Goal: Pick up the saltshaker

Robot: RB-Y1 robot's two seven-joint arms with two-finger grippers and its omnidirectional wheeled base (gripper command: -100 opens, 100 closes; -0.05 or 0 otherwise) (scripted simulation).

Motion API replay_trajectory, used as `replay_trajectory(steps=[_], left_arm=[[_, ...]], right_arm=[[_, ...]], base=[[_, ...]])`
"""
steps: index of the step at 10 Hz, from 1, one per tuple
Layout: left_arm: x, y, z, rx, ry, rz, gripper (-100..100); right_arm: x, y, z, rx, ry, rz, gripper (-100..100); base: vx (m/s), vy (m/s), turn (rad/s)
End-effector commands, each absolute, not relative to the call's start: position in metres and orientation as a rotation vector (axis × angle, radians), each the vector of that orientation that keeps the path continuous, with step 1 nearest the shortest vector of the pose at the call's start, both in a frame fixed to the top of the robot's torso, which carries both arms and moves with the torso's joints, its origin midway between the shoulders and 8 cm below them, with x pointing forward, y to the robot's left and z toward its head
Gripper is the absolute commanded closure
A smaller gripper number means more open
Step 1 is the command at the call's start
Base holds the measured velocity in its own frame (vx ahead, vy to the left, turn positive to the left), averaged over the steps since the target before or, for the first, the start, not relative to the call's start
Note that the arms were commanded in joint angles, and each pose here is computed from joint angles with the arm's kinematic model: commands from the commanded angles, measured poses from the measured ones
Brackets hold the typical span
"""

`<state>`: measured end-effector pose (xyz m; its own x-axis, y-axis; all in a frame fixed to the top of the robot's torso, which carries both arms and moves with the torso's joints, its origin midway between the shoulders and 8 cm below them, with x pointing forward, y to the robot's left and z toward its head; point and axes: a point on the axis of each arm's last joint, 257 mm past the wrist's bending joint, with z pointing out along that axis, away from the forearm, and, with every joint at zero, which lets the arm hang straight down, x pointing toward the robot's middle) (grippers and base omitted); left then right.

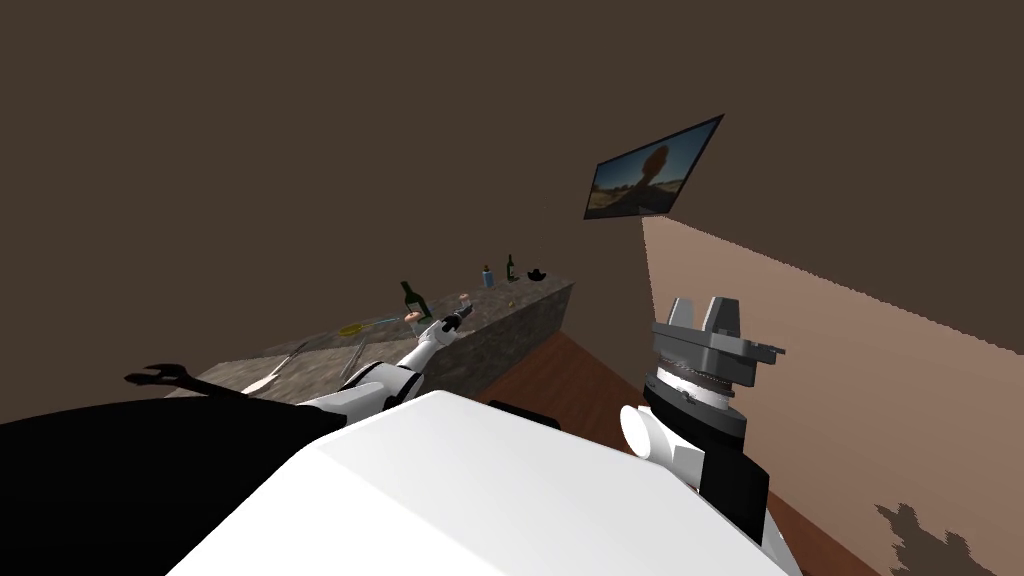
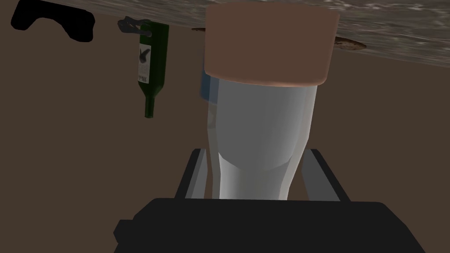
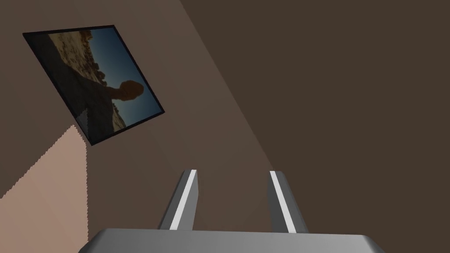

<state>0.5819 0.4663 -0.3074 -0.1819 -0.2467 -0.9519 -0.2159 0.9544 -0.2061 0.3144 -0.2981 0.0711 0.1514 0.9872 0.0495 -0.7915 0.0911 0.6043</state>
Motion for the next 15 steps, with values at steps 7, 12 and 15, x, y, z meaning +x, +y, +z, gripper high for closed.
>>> replay_trajectory(steps=[7,12,15], left_arm=[[0.532,0.484,-0.306,-0.353,1.746,-0.023,100],[0.499,0.492,-0.309,-0.355,1.752,-0.015,100],[0.478,0.485,-0.311,-0.334,1.756,-0.022,100]], right_arm=[[0.314,-0.298,0.071,0.570,0.421,1.381,0],[0.314,-0.298,0.071,0.570,0.421,1.381,0],[0.314,-0.298,0.071,0.570,0.421,1.380,0]], base=[[0.055,-0.012,-0.001],[0.050,-0.009,0.003],[0.071,-0.016,0.005]])
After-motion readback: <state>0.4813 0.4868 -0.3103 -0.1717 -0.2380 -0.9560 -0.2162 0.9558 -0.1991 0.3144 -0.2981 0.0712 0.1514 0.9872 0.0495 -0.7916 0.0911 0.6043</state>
